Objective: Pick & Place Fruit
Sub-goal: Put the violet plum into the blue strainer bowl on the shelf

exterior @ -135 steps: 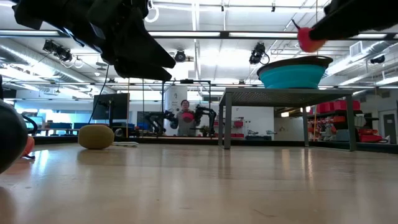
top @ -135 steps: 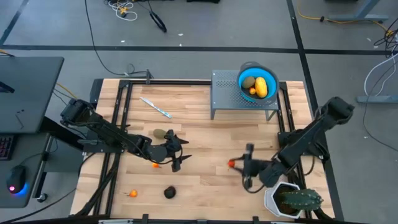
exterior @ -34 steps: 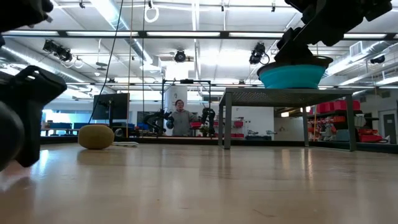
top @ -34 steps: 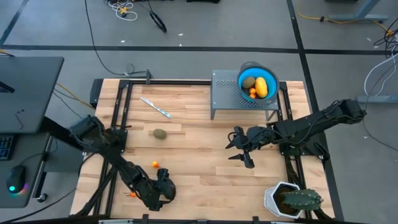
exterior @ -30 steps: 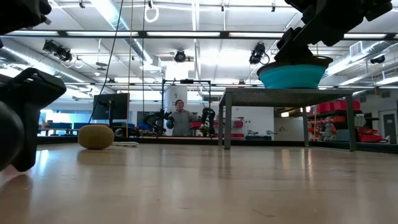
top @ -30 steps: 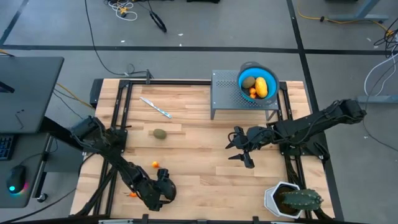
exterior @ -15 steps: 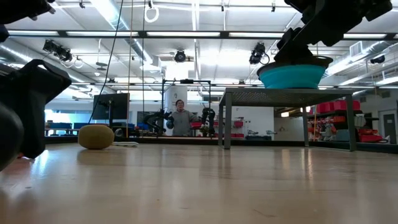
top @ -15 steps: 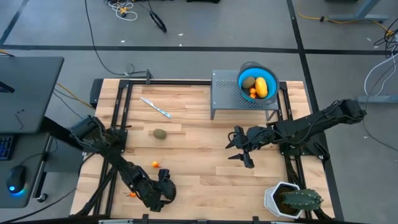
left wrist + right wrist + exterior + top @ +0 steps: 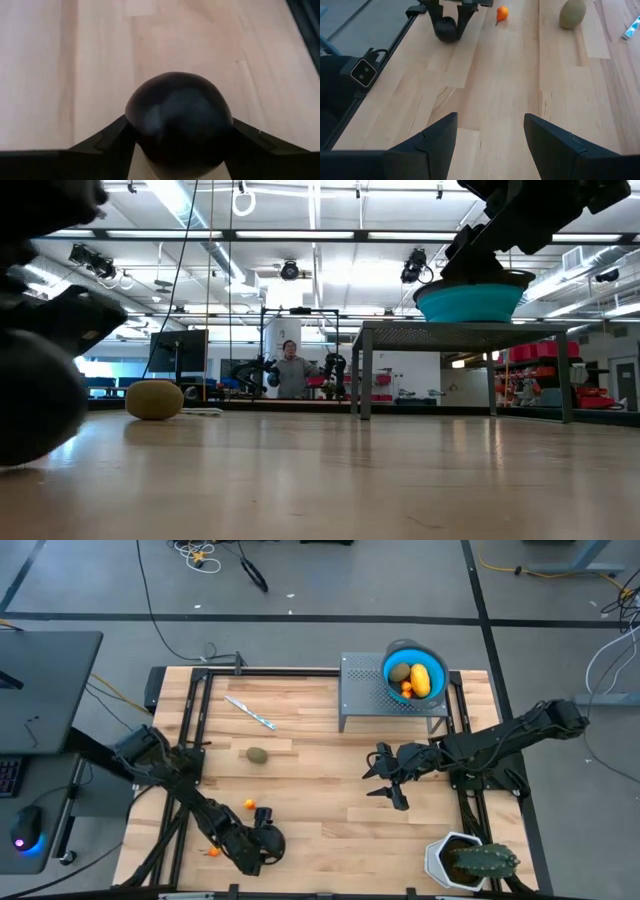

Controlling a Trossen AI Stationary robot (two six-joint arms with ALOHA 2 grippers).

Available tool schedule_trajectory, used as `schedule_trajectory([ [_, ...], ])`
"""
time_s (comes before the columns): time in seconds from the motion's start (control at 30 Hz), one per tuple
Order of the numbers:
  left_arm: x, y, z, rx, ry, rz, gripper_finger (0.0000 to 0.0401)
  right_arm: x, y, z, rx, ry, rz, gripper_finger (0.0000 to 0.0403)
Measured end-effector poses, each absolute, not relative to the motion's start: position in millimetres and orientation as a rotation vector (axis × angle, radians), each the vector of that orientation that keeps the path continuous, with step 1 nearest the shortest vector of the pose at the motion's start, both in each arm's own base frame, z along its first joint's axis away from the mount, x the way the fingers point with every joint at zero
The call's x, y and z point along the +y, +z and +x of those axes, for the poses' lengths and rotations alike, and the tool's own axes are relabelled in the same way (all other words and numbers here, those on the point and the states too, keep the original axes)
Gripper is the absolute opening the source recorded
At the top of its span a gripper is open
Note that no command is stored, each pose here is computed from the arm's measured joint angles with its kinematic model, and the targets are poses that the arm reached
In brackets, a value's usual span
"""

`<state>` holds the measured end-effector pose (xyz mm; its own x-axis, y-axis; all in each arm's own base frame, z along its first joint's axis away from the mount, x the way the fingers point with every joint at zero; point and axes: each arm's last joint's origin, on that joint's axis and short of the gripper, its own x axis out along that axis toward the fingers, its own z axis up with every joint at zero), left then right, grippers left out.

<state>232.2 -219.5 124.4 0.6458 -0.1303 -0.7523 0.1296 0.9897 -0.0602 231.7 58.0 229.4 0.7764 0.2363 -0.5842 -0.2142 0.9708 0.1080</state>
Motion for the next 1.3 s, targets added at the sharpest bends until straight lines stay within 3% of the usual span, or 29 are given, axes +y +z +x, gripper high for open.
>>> schedule_trajectory([
  [0.27, -212, 142, 259, 0.762, -0.106, 0.108, 0.0248, 64, 235, 234, 0.57, 0.265, 0.054, 0.0238],
  [0.43, -190, 158, 283, 0.602, 0.176, 0.316, 0.0274, 78, 240, 241, 0.459, 0.274, 0.045, 0.0238],
  [0.6, -167, 172, 304, 0.497, 0.385, 0.582, 0.0255, 83, 230, 251, 0.439, 0.098, 0.037, 0.0238],
  [0.7, -156, 180, 316, 0.473, 0.401, 0.691, 0.0248, 82, 225, 255, 0.438, 0.02, 0.035, 0.0238],
  [1.03, -137, 197, 334, 0.425, 0.388, 0.937, 0.0269, 83, 229, 269, 0.288, 0.019, -0.015, 0.0242],
  [1.3, -132, 204, 338, 0.409, 0.394, 1.058, 0.026, 71, 232, 274, 0.265, -0.016, 0.044, 0.0279],
])
